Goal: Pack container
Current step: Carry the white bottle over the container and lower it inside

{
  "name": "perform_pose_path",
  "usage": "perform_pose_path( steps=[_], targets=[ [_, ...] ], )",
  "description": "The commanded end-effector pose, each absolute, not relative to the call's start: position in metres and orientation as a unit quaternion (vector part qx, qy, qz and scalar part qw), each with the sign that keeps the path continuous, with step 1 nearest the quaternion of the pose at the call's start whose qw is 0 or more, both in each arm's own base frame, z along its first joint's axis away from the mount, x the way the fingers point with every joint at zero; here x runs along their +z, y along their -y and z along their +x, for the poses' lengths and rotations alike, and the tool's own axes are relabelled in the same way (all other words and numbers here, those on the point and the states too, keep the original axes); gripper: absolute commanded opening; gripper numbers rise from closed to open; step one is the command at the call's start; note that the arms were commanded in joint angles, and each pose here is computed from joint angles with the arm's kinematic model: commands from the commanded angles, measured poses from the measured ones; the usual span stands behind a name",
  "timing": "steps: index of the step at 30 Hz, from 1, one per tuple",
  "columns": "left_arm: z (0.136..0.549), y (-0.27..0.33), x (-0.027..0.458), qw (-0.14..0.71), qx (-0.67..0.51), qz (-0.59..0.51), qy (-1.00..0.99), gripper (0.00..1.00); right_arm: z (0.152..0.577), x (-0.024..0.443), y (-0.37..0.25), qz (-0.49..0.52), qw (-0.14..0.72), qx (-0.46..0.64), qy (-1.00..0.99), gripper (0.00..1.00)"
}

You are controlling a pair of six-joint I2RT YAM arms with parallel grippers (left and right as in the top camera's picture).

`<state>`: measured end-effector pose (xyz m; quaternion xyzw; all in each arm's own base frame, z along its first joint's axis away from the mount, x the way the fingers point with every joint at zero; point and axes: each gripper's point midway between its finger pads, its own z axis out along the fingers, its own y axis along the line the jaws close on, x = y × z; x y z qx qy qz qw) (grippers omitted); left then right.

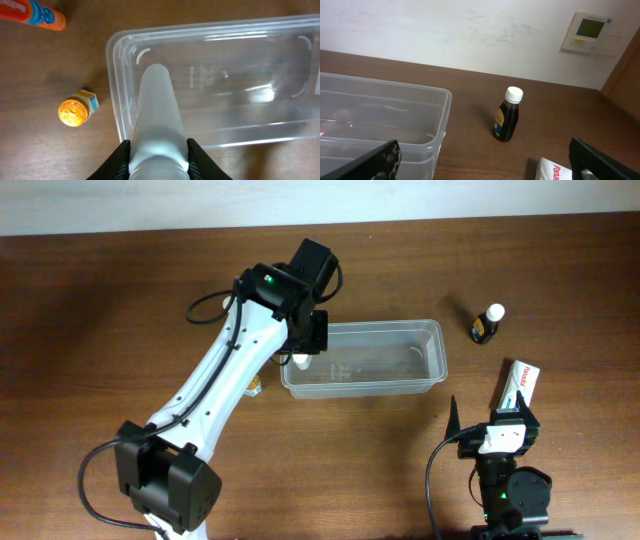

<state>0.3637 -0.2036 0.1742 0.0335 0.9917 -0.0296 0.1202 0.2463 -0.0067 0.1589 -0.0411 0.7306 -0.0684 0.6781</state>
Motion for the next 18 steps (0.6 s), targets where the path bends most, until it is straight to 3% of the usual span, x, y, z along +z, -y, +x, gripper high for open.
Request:
perform_pose_path(
  steps=[1,18],
  targets=[
    [0.371,0.196,0.180,0.143,-0.011,0.030,-0.989,0.02,0.246,0.156,0.008,-0.033,0.676,-0.066,-0.733,0.98],
    [0.384,0.203,0.124,0.097,0.012,0.019,-0.995,0.08,0.246,0.156,0.008,-0.033,0.676,-0.066,-0.733,0.98]
  ],
)
